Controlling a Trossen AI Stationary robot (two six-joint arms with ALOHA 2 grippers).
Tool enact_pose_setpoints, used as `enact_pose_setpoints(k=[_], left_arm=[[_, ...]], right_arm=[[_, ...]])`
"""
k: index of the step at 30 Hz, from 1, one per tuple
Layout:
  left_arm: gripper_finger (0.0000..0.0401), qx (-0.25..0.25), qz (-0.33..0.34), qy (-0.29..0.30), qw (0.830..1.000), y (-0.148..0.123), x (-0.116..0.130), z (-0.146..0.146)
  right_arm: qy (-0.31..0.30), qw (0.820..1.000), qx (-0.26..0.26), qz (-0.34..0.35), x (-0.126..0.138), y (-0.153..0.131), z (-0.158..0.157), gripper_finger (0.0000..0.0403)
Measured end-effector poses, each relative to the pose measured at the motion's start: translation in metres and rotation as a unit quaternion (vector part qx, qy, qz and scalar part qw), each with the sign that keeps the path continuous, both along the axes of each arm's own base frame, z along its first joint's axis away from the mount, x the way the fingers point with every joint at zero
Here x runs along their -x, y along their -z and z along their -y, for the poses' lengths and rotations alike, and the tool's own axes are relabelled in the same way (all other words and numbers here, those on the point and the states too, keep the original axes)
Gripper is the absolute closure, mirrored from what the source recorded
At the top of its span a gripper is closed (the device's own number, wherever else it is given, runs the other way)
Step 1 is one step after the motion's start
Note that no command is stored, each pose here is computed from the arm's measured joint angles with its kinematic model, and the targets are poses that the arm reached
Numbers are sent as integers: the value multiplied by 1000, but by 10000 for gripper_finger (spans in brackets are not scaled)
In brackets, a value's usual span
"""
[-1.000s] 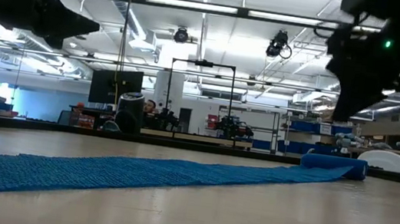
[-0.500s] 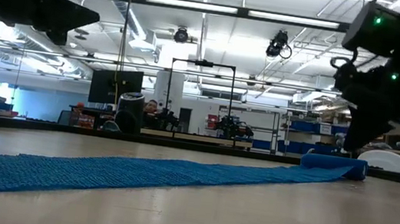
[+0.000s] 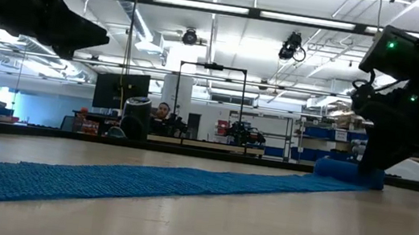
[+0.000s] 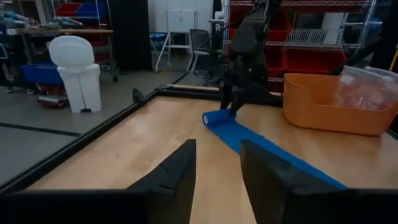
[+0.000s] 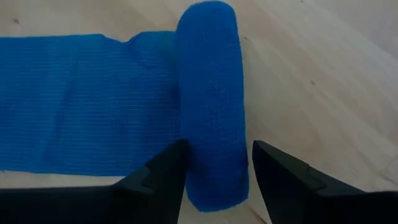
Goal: Roll bandage
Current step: Roll the blue bandage
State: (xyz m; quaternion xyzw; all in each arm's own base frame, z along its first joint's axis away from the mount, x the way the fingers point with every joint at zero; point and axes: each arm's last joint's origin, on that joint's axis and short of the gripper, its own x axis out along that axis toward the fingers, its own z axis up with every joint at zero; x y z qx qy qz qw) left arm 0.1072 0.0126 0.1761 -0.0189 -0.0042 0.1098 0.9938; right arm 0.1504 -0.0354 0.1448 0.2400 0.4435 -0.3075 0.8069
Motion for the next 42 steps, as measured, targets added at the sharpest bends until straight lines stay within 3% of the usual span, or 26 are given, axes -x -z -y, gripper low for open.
enact_pose_setpoints(k=[7,17,24,30,33,37,42], left_arm=[[268,0,-2,0,1000,0,-5,0],[272,11,14,4,1000,-3,-10,-1],[295,35,13,17,999,-10,-17,0],[302,45,-2,37,998,-28,-32,0],[293,24,1,37,999,-41,-44,-1],[272,10,-9,34,999,-59,-68,-3],[242,11,-26,60,998,-81,-108,-5]], right_arm=[[-13,1000,-3,-5,-4,4,0,242],[-40,999,10,3,-8,1,-1,356],[-92,993,32,62,-31,-34,-10,354],[-190,968,94,131,-55,-91,-28,354],[-237,950,137,149,-65,-119,-38,354],[-289,927,193,138,-83,-144,-49,354],[-331,911,230,91,-113,-157,-56,354]])
